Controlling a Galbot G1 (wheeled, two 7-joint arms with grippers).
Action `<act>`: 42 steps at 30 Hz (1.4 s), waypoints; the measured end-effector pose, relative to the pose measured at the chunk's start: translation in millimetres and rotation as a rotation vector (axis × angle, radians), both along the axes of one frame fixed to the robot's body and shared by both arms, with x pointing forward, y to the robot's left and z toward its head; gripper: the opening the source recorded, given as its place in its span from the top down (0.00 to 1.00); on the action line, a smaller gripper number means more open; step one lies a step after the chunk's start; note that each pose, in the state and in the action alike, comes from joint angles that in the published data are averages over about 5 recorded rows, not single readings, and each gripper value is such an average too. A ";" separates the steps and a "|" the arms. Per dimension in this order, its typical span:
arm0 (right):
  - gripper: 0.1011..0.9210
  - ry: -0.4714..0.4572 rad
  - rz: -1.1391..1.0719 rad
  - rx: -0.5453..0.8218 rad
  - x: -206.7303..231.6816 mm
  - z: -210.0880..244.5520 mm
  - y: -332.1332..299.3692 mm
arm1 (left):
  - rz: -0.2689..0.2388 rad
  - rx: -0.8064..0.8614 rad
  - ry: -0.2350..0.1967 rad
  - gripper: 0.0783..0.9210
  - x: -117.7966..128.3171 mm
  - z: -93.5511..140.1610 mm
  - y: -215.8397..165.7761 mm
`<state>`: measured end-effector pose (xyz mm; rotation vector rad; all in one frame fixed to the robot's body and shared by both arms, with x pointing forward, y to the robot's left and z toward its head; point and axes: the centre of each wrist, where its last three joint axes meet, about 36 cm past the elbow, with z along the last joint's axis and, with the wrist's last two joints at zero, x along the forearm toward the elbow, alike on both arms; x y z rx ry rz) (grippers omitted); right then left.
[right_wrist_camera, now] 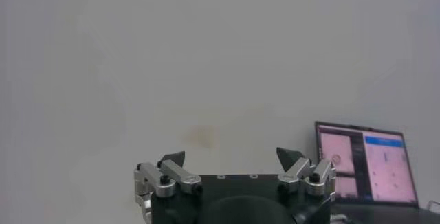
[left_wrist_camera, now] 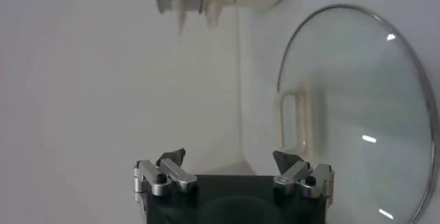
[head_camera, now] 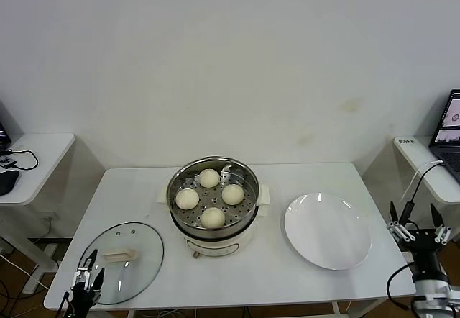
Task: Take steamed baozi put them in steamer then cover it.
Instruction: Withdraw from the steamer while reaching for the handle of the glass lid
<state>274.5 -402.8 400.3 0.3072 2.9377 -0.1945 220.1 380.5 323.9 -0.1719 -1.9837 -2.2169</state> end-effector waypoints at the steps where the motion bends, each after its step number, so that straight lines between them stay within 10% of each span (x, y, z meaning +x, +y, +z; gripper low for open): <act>1: 0.12 0.002 -0.003 0.001 -1.4 -0.5 -0.3 | -0.005 0.003 0.003 0.12 1.5 -1.9 -0.9; 42: 0.12 0.050 -0.022 0.035 -25.6 -7.2 9.4 | -0.039 0.022 0.037 0.12 90.5 -27.9 17.0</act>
